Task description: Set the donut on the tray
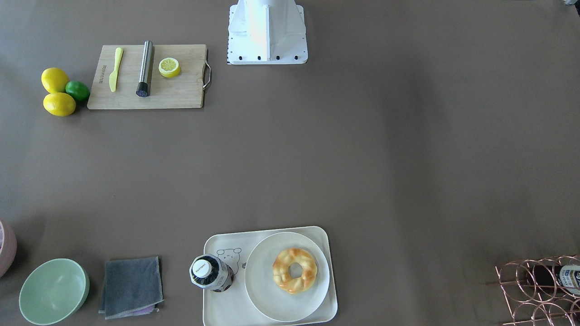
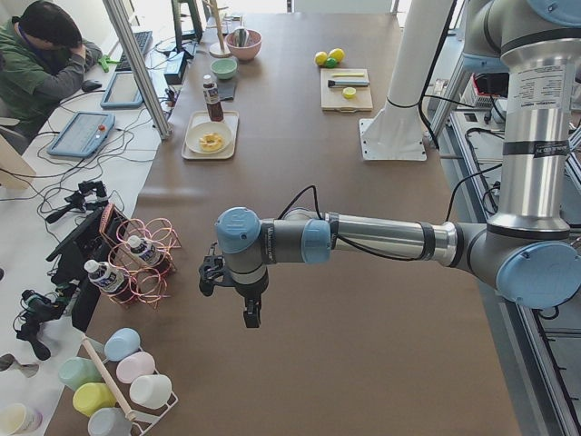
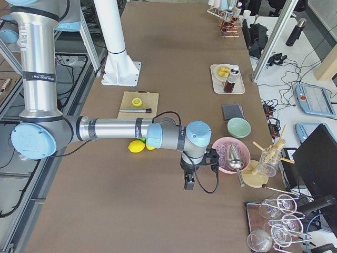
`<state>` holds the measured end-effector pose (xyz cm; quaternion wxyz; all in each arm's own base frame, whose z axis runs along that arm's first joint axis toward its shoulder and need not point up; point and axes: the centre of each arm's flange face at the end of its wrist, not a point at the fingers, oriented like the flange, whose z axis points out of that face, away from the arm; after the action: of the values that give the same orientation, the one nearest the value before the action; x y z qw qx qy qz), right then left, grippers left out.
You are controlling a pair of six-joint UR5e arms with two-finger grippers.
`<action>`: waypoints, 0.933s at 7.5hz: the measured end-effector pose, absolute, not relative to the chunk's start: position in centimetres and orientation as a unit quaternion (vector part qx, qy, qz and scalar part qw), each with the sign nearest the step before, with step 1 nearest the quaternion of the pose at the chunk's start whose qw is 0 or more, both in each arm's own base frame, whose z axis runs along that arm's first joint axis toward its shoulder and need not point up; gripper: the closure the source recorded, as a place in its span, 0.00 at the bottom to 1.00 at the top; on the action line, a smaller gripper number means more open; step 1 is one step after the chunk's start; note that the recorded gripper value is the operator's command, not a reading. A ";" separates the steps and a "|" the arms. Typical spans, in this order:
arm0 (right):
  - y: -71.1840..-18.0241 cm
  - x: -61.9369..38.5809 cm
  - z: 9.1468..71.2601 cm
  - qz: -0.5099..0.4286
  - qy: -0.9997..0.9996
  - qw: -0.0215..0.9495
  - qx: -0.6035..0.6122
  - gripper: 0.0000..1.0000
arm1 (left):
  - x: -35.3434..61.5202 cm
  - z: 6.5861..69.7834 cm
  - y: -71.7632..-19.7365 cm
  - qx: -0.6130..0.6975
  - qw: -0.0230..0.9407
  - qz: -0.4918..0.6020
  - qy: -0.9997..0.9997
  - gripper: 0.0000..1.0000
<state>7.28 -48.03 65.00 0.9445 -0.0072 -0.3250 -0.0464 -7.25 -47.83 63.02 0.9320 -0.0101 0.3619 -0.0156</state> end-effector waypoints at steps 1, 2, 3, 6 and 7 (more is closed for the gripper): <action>-48.1 7.2 65.0 -0.047 -0.326 0.944 -0.007 0.00 | -7.2 63.1 -47.9 -0.011 0.932 -0.015 0.361 0.01; -48.1 7.2 64.9 -0.048 -0.326 0.944 -0.007 0.00 | -7.1 63.4 -47.8 -0.014 0.932 -0.016 0.361 0.01; -48.1 7.1 64.9 -0.048 -0.326 0.944 -0.007 0.00 | -7.1 63.8 -47.7 -0.018 0.932 -0.017 0.362 0.01; -48.1 7.1 64.9 -0.046 -0.326 0.944 -0.007 0.00 | -7.1 64.3 -47.6 -0.023 0.932 -0.018 0.360 0.01; -48.1 7.1 64.9 -0.045 -0.326 0.944 -0.008 0.00 | -7.0 64.3 -47.6 -0.022 0.933 -0.017 0.360 0.01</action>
<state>7.12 -48.13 64.88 0.9443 -0.0076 -0.3260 -0.0451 -7.05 -47.61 64.30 0.9325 -0.0224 0.3599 -0.0175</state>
